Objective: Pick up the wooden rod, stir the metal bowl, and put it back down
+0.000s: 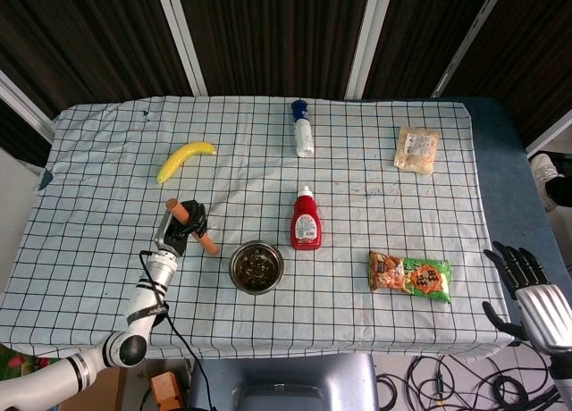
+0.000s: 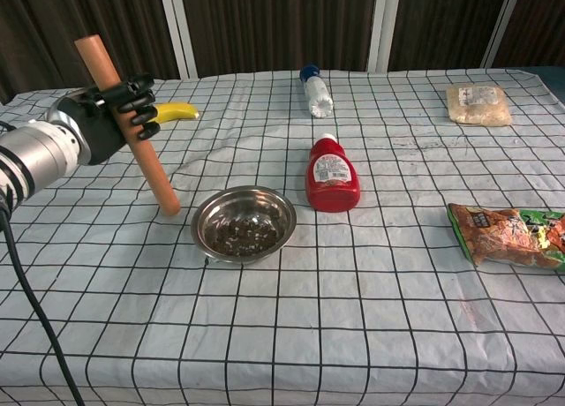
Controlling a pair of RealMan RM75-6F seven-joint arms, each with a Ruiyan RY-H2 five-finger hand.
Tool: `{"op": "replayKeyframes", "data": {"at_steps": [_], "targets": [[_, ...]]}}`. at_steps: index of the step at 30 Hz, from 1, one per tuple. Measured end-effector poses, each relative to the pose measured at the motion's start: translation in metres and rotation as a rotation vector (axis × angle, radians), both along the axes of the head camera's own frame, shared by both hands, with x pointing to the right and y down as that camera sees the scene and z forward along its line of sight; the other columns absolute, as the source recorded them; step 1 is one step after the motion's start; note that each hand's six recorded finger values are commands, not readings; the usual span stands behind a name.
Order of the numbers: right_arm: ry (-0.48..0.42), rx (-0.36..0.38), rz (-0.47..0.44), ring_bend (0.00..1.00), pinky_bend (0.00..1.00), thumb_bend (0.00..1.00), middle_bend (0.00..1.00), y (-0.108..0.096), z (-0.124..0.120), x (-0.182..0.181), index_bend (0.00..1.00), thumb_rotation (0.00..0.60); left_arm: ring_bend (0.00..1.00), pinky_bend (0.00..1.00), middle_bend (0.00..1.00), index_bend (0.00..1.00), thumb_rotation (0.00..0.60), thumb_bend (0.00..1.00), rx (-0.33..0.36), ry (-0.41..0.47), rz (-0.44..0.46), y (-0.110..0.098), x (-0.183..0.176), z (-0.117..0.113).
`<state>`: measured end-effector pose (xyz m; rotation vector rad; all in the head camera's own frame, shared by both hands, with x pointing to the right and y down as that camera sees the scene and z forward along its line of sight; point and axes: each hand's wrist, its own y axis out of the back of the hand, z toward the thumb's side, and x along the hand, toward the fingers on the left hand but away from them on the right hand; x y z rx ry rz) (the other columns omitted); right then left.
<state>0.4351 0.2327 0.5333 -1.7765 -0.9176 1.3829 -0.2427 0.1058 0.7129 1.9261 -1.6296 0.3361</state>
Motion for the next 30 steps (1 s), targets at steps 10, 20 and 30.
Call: {"op": "replayKeyframes", "data": {"at_steps": [10,20,30], "targets": [[-0.003,-0.022,0.007,0.0,0.0,0.31,0.0,-0.002,0.002,0.003,0.0,0.6,0.91,1.0,1.0,0.96,0.6,0.95,0.192,0.043,-0.055,-0.004,0.001,-0.047],[-0.044,-0.037,0.01,0.0,0.0,0.32,0.0,-0.002,-0.002,0.003,0.0,0.6,0.9,1.0,1.0,0.96,0.6,0.93,0.335,0.03,0.123,0.002,0.075,-0.068],[-0.089,-0.024,0.031,0.0,0.0,0.32,0.0,-0.005,-0.013,0.015,0.0,0.6,0.9,1.0,1.0,0.96,0.6,0.93,0.292,0.034,0.21,0.021,0.121,-0.035]]}}
